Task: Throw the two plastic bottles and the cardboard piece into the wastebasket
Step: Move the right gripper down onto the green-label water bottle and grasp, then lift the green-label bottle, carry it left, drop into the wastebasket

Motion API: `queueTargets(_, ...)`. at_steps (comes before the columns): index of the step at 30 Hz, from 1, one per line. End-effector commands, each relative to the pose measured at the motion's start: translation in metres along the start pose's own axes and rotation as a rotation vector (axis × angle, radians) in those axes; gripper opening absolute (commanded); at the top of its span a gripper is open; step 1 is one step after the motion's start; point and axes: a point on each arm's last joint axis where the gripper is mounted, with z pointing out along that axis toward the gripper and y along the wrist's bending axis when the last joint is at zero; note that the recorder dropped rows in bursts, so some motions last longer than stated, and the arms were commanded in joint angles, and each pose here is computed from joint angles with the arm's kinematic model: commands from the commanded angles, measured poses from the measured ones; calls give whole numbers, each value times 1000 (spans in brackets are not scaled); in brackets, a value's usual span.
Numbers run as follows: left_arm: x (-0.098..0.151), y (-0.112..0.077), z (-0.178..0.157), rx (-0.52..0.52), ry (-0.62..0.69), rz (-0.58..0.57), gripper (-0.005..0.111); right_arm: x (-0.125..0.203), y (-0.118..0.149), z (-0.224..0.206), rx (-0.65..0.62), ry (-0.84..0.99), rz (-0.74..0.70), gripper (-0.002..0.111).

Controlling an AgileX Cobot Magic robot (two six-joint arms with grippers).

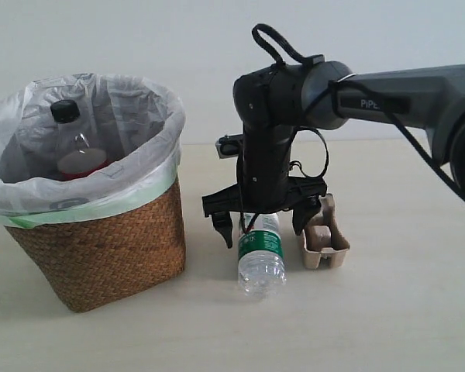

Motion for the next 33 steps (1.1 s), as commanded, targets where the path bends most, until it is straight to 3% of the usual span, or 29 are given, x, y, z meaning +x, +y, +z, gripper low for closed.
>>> queueTargets(1, 1, 0, 0, -1, -5, -20, 4, -3, 1, 8, -13, -14, -11, 92)
queueTargets(3, 1, 0, 0, -1, -5, -20, 4, -3, 2, 13, -18, -16, -12, 90)
queueTargets(5, 1, 0, 0, -1, -5, -20, 4, -4, 3, 18, -21, -20, -12, 79)
queueTargets(11, 1, 0, 0, -1, -5, -20, 4, -3, 2, 28, -11, 3, -9, 38)
queueTargets(15, 1, 0, 0, -1, -5, -20, 4, -3, 2, 28, -8, 4, -11, 2)
queueTargets(21, 1, 0, 0, -1, -5, -20, 4, -4, 0, 6, 3, -22, -18, 0)
queueTargets(27, 1, 0, 0, -1, -5, -20, 4, -3, -11, -59, 40, -152, -34, 0)
queueTargets(33, 1, 0, 0, -1, -5, -18, 4, 5, -35, -138, 158, -357, 29, 0)
